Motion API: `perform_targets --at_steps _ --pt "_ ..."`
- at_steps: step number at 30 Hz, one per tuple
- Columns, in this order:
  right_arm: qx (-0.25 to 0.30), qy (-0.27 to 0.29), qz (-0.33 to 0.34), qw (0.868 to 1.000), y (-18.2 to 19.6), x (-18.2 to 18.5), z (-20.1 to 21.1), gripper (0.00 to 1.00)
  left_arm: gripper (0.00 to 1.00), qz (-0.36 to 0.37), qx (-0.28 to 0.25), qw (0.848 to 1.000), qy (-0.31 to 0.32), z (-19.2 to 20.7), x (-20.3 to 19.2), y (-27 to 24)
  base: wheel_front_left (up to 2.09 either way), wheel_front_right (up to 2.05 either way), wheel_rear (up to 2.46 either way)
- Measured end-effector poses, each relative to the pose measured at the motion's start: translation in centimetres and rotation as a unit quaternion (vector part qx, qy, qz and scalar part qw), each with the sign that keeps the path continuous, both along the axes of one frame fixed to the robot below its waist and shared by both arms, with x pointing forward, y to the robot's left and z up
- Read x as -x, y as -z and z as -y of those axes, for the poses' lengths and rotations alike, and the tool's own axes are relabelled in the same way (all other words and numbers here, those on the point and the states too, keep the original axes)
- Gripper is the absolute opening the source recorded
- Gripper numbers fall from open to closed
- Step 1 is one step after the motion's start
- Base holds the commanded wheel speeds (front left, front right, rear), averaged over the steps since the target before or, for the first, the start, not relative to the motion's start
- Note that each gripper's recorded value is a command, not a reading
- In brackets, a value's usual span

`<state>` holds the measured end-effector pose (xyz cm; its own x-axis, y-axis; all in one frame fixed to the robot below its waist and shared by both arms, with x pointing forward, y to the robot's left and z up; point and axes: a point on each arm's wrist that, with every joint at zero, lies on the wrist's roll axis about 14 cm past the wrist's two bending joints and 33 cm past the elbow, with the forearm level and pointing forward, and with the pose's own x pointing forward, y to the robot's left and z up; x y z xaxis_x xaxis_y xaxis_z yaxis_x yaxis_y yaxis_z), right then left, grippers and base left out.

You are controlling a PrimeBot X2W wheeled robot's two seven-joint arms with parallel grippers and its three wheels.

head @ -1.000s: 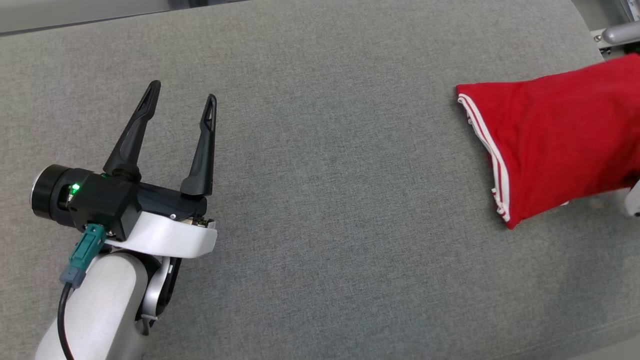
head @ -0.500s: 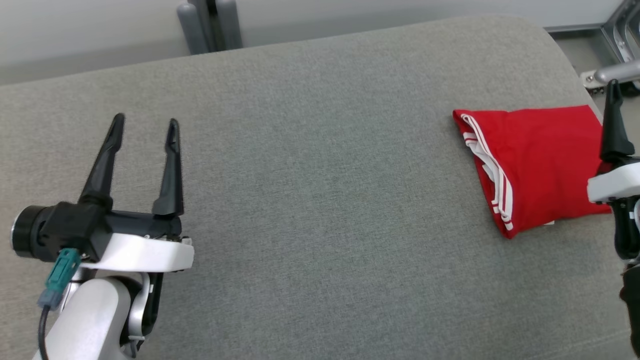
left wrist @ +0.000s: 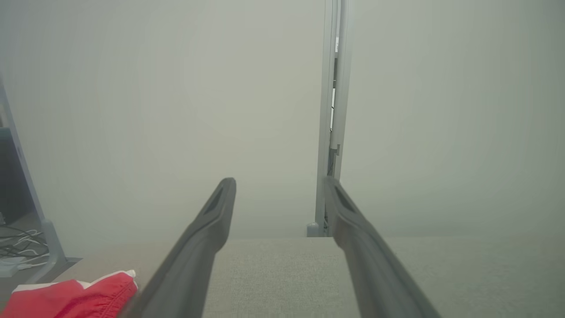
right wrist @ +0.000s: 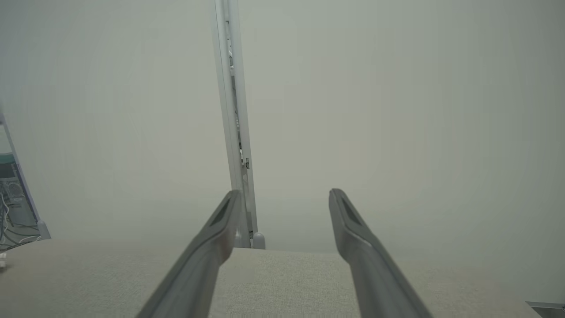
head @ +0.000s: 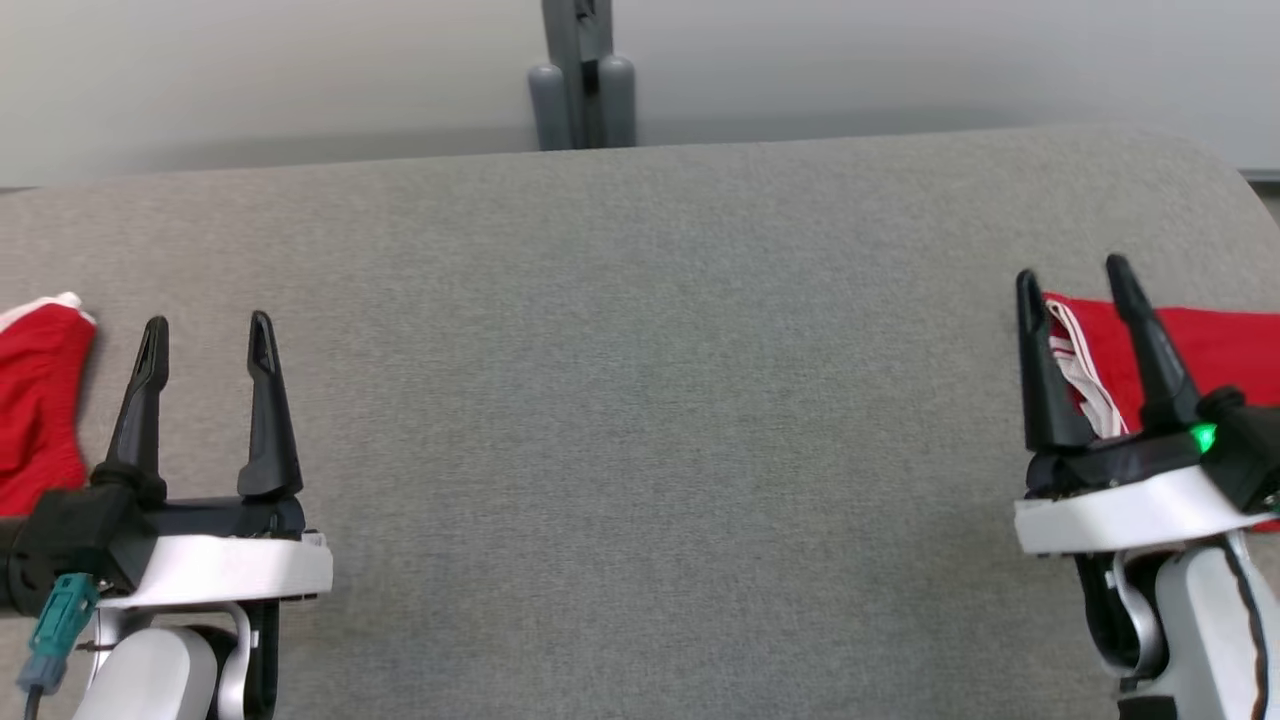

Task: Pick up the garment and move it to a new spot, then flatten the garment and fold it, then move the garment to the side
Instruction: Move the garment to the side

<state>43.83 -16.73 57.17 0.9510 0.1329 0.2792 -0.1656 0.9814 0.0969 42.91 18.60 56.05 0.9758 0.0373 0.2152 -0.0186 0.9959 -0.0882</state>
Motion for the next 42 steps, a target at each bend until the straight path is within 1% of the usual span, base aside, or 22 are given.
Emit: perform_targets --at_steps 4,9,16,22,27,42 --pt "0.004 -0.015 -0.011 1.0 0.7 1.1 -1.6 1.0 1.0 0.006 0.002 1.0 -0.015 -1.5 1.7 -0.5 0.0 0.0 0.0" --pt "0.007 -0.008 -0.035 0.999 1.7 2.8 -1.4 1.0 1.0 -0.002 -0.006 1.0 -0.022 -2.4 3.8 0.0 0.0 0.0 0.0" --pt "0.004 0.016 -0.066 0.998 2.9 6.3 0.0 1.0 1.0 -0.009 -0.016 1.0 -0.008 -1.5 6.3 0.7 0.0 0.0 0.0" --pt "0.005 0.041 -0.076 0.996 3.0 8.2 1.5 1.0 1.0 -0.011 -0.021 1.0 0.005 -0.8 6.8 0.8 0.0 0.0 0.0" --pt "0.008 0.049 -0.084 0.995 3.1 8.7 2.0 1.0 1.0 -0.024 -0.023 0.999 0.006 -0.8 7.1 1.7 0.0 0.0 0.0" --pt "-0.006 0.043 -0.088 0.995 3.3 8.7 1.7 1.0 1.0 -0.031 -0.025 0.999 0.006 -0.8 6.9 2.1 0.0 0.0 0.0"
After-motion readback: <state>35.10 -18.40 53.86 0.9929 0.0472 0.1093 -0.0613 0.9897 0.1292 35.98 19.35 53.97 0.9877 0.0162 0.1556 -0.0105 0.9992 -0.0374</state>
